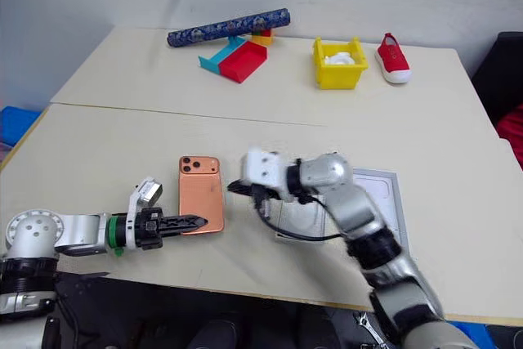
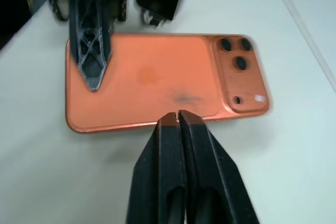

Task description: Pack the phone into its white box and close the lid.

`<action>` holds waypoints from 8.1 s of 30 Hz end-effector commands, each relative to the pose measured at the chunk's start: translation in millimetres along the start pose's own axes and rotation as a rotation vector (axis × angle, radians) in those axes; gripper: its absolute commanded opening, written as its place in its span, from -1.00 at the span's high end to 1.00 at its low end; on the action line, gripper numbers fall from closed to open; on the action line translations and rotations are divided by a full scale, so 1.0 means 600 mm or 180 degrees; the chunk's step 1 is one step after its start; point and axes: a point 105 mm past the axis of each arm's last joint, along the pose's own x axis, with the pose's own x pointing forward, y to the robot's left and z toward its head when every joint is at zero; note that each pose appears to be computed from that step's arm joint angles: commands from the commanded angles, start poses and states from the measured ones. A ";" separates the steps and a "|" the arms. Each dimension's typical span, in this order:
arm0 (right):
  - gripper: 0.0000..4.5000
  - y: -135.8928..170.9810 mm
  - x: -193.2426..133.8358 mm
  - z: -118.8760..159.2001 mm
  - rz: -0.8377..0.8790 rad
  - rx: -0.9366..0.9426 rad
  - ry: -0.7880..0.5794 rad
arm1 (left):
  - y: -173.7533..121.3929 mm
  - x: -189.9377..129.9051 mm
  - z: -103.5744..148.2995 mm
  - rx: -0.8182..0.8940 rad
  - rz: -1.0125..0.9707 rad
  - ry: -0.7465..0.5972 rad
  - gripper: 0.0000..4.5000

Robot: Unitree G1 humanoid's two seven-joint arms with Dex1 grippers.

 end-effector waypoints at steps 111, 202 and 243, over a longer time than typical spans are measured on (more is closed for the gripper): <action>-0.73 0.061 -0.240 -0.181 -0.3769 0.2480 0.1012 | -0.189 0.093 0.097 0.4665 -0.0815 0.0015 -1.00; -0.28 0.167 -0.170 -0.045 -0.0889 0.2533 0.0311 | -0.124 0.240 0.143 0.4806 -0.0480 0.0105 1.00; 0.98 0.134 -0.171 -0.078 -0.1063 0.2100 0.0070 | -0.135 0.239 0.095 0.4169 -0.1254 0.0797 1.00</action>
